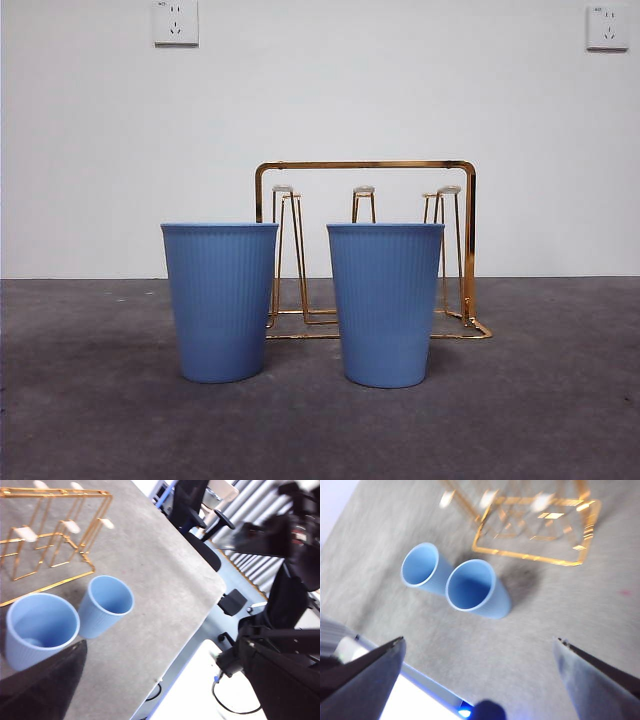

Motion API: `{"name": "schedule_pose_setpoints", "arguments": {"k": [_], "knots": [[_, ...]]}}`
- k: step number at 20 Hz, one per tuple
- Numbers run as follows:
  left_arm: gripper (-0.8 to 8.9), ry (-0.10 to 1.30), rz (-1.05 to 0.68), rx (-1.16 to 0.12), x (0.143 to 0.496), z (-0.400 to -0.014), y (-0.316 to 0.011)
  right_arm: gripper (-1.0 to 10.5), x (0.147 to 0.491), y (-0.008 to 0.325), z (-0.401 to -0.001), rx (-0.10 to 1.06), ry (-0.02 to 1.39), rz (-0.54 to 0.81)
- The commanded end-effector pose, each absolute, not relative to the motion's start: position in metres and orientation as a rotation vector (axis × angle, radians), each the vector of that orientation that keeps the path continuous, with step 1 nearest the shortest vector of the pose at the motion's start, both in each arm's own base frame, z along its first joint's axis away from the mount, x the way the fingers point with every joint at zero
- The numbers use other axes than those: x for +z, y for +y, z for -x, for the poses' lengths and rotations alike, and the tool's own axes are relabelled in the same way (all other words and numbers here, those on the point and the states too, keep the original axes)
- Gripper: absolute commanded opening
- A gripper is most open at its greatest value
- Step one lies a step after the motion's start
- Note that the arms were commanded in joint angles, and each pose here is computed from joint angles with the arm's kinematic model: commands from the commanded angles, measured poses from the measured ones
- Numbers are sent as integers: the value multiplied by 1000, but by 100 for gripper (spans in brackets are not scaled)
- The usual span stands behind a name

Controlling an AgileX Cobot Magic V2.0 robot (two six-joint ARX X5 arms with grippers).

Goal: Pick up cup 1,put cup 1 in the cup rack,pick up cup 2,put cup 2 in the cup rack

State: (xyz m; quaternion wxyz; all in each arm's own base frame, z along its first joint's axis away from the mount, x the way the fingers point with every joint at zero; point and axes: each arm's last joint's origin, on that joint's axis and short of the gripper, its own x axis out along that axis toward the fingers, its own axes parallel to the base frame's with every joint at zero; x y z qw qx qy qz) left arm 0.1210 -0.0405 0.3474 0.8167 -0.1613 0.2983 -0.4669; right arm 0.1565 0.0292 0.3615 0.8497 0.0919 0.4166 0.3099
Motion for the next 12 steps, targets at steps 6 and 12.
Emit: {"name": "schedule_pose_setpoints", "arguments": {"k": [6,12], "knots": [[629,619,358,-1045,351,-123,-45,500,316,103,-234,598,1121,-61],[628,621,359,-1045,351,-124,-45,450,279,156,-272,513,1192,79]]}}
